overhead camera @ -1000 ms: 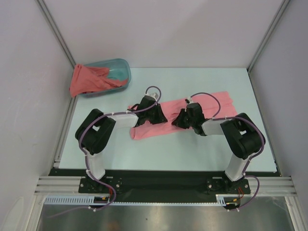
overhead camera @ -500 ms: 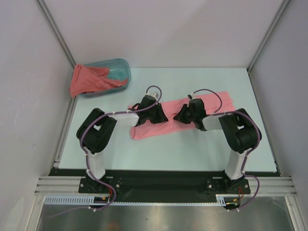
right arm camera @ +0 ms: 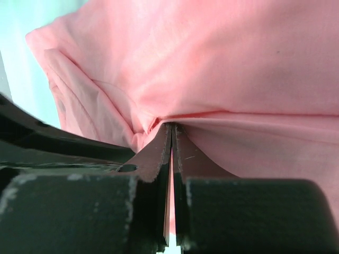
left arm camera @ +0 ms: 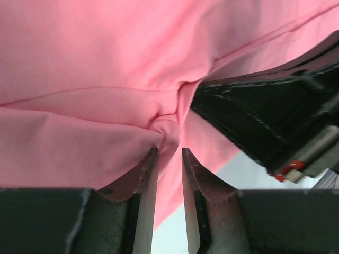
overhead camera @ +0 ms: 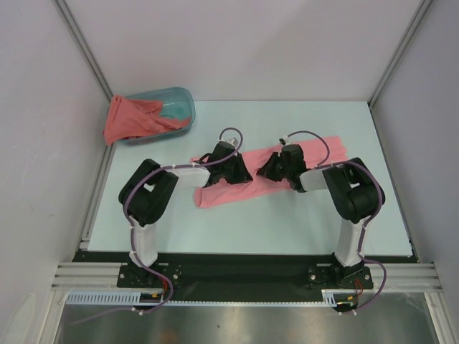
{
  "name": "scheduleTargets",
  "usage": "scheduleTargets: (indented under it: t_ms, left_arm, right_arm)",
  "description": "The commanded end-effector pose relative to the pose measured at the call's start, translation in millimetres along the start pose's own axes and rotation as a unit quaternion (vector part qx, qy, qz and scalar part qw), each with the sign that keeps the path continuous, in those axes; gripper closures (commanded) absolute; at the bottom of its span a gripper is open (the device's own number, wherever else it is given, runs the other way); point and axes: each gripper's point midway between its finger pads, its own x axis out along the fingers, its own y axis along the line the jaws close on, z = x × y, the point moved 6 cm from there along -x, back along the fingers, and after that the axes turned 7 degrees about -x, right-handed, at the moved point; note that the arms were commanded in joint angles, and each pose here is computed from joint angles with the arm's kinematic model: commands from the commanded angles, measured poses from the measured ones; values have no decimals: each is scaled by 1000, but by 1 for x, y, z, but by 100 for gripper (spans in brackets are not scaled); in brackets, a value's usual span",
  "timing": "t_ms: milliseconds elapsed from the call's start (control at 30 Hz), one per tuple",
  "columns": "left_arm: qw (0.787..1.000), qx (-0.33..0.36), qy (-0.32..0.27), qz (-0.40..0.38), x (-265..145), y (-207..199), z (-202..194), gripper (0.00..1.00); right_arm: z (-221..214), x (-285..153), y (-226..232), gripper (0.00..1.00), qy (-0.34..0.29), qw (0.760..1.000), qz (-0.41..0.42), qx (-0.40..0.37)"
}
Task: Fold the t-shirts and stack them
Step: Fold the tshirt
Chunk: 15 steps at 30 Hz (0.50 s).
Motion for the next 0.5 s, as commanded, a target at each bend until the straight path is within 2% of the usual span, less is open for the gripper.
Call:
scheduleTargets:
  t_ms: [0,167,367,400,467]
  left_arm:
    - [1000,0,-1,-7,10,-7,-1,71]
    - [1000,1,10,10,16,1,-8,72]
    - [997,55,-44,44,-23,-13,14,68]
    - [995,64,-61,39,-37,-21,20,65]
    - [993,73,-75,46,-50,-23,20,64]
  right_arm:
    - [11,7,-7,100,-19,1000,-7,5]
    - [12,3,-15,100,-7,1000,-4,6]
    - [25,-33,-17,100,3,999,-39,-32]
    - [23,-42,-20,99,10,998,-53,-32]
    - [35,-65,-22,92,-15,996,-74,-41]
